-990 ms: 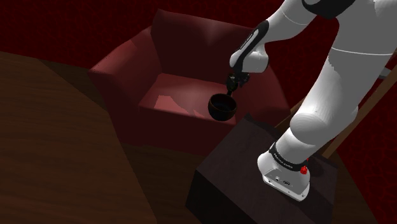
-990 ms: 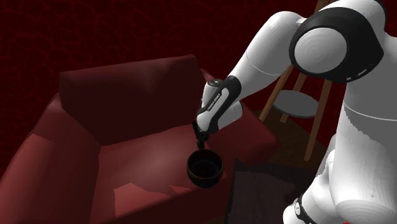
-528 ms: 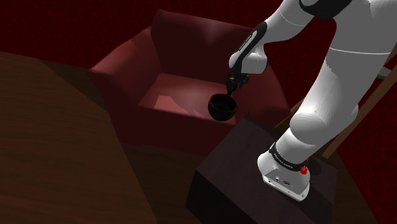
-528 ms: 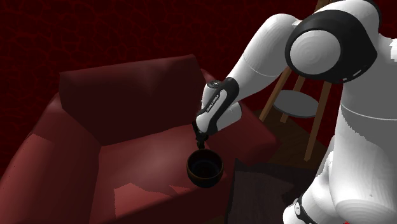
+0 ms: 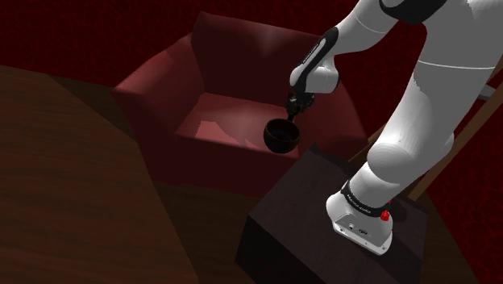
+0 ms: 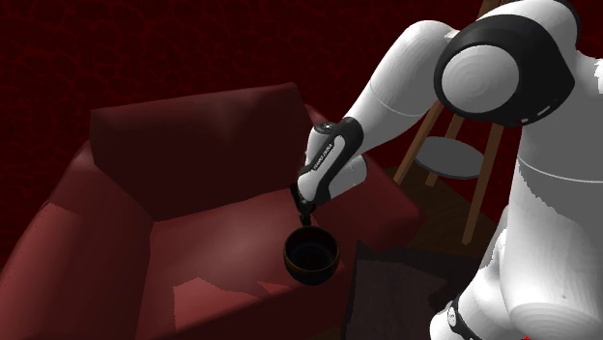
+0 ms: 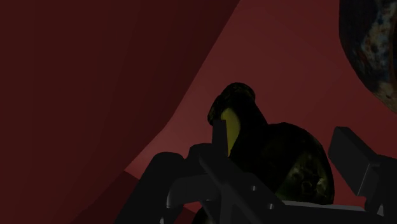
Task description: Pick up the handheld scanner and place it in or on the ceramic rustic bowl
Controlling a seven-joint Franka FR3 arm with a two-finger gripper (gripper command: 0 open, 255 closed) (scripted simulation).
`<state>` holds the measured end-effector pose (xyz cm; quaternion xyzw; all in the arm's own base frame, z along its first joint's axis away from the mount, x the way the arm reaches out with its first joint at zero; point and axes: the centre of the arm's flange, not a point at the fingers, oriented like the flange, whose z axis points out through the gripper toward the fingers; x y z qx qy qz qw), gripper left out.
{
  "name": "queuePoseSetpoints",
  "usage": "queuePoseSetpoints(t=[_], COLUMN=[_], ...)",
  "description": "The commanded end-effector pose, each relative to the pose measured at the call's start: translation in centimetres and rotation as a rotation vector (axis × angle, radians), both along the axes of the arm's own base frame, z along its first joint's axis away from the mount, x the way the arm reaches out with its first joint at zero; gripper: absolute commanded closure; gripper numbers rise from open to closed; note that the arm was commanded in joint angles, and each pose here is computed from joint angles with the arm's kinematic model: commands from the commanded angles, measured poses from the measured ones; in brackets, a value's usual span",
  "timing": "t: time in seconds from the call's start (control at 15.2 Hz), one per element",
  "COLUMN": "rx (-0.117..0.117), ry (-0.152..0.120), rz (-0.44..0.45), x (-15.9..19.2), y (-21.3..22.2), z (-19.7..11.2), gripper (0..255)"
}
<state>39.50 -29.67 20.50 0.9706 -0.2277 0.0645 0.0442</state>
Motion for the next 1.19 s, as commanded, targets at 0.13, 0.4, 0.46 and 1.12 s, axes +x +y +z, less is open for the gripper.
queuePoseSetpoints(t=[0.13, 0.4, 0.46, 1.12], rx=[0.001, 0.001, 0.001, 0.001], ry=[0.003, 0.003, 0.003, 0.003], rz=[-0.002, -0.002, -0.002, -0.002], x=[-0.1, -0.1, -0.1, -0.1], y=[-0.1, -0.1, -0.1, -0.1], z=[-0.1, 2.0, 2.5, 7.8], gripper=[255, 255, 255, 255])
